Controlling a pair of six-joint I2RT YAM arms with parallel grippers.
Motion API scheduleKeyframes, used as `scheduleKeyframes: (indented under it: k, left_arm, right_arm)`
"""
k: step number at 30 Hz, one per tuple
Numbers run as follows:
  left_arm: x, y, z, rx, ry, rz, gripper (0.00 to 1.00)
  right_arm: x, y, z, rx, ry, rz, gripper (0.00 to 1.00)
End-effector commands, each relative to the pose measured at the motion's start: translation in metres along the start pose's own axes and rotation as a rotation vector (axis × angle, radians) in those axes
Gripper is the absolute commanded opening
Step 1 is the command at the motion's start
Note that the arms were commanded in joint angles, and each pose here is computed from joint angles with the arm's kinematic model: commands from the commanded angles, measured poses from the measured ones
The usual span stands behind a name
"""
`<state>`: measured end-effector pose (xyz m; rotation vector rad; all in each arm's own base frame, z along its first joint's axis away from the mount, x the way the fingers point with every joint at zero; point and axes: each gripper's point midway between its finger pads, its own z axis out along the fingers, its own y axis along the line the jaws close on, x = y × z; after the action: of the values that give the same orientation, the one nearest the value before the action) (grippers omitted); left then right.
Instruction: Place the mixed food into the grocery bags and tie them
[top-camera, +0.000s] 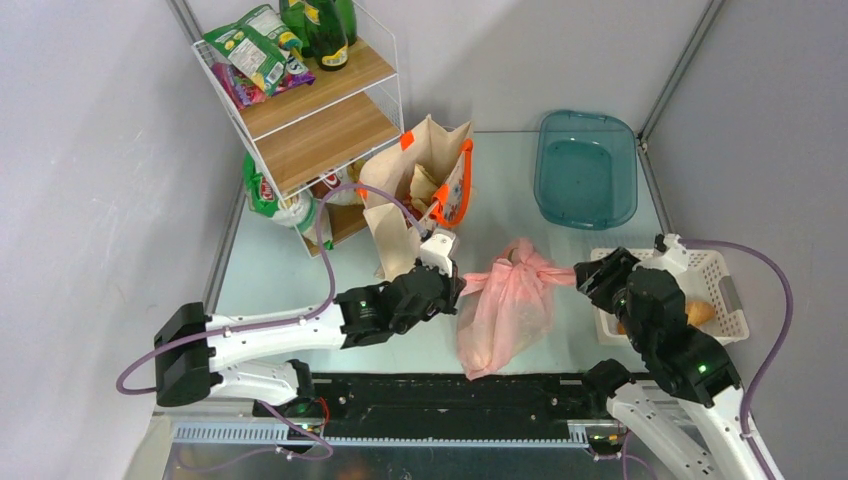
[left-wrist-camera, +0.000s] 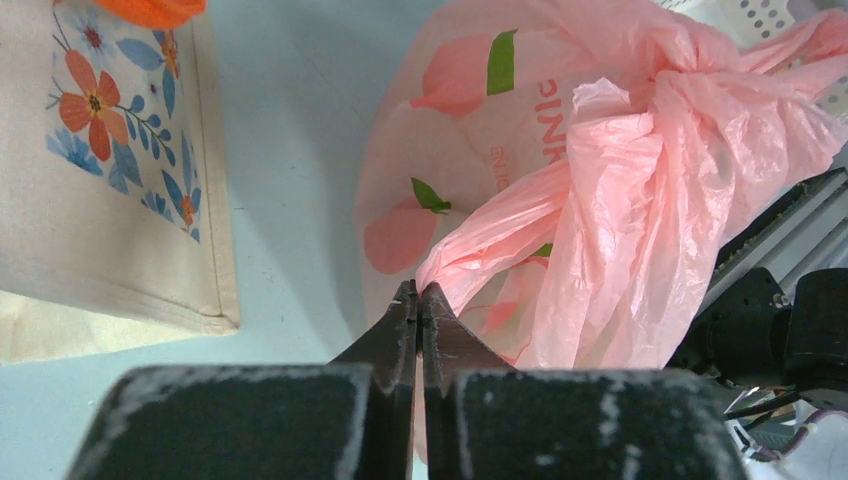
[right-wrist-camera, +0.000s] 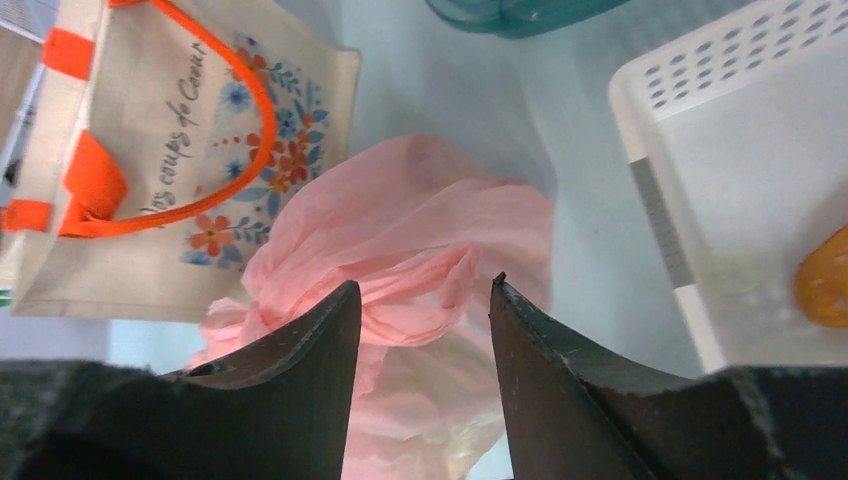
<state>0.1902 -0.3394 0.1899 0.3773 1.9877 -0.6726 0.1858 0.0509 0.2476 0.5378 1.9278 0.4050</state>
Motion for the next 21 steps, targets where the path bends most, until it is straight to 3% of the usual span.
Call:
scheduleKeyframes:
  k: [1,5,10,15,21]
  left_arm:
    - [-0.015,-0.006,-0.006,0.035,-0.049,-0.013,0.00]
    - [-0.017,-0.007,-0.007,0.044,-0.051,-0.016,0.00]
    - [-0.018,-0.008,-0.009,0.053,-0.052,-0.019,0.00]
    - [-0.020,-0.010,-0.009,0.063,-0.061,-0.025,0.00]
    - [-0.024,-0.012,-0.010,0.068,-0.077,-0.030,0.00]
  right_arm:
    - [0.009,0.013,-0.002,-0.040,0.047,0.193,0.52]
    - [0.022,0.009,0.005,0.022,0.093,0.276,0.48]
    - [0.039,-0.001,0.019,0.144,0.148,0.344,0.50]
    - [0.054,0.001,0.030,0.156,0.190,0.378,0.48]
    - [0.062,-0.008,0.035,0.191,0.182,0.399,0.13]
